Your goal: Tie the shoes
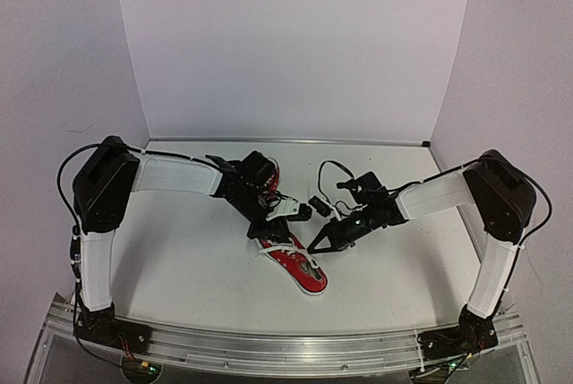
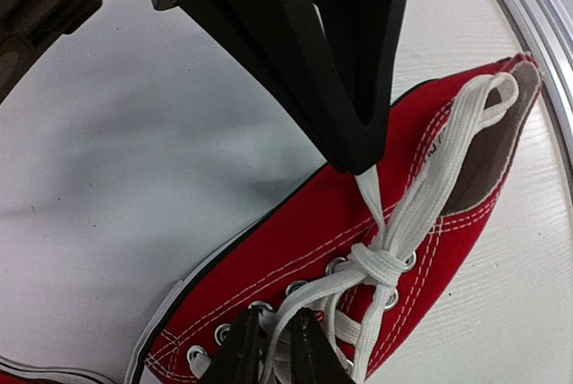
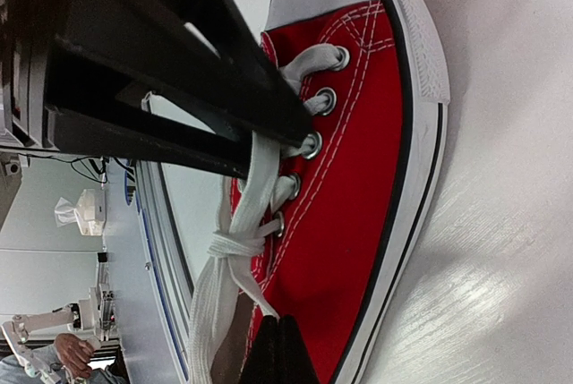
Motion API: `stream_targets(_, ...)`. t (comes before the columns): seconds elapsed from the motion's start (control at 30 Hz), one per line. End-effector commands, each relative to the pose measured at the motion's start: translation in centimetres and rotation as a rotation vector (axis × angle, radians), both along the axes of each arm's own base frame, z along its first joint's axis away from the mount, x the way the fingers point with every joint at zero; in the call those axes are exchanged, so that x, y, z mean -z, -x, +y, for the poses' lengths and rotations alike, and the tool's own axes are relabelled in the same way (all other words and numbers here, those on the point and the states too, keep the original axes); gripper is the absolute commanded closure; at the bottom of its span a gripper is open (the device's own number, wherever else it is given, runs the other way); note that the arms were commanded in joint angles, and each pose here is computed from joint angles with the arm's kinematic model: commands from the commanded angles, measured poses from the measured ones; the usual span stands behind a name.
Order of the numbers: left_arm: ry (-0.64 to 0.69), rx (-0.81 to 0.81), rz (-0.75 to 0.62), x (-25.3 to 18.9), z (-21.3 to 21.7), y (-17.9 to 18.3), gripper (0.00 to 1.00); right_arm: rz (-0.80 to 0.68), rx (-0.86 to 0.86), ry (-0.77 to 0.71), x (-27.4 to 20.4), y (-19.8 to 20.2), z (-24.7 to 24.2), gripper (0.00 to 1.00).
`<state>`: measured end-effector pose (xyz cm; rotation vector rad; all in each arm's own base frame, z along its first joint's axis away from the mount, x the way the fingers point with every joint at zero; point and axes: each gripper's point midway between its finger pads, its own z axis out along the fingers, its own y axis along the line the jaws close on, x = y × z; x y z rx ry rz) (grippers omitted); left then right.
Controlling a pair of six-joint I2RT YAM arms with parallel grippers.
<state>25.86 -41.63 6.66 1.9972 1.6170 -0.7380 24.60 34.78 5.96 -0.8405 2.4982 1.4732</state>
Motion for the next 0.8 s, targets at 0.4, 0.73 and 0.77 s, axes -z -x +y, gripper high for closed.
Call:
stream_targets(0.4,0.026,-0.047,-0.049,-2.2,0.3,-0.7,1.00,-0.041,0.051,0.032,-0.3,0.4,-1.4,1.00)
stream_targets(0.73,0.035,-0.064,-0.065,-2.6,0.9,-1.0,1.00,-0.034,0.078,0.058,0.1,1.0,-2.6,1.00)
stream_targets(0.77,0.034,-0.066,-0.066,-2.6,0.9,-1.0,1.00,-0.034,0.080,0.060,0.2,1.0,-2.7,1.00)
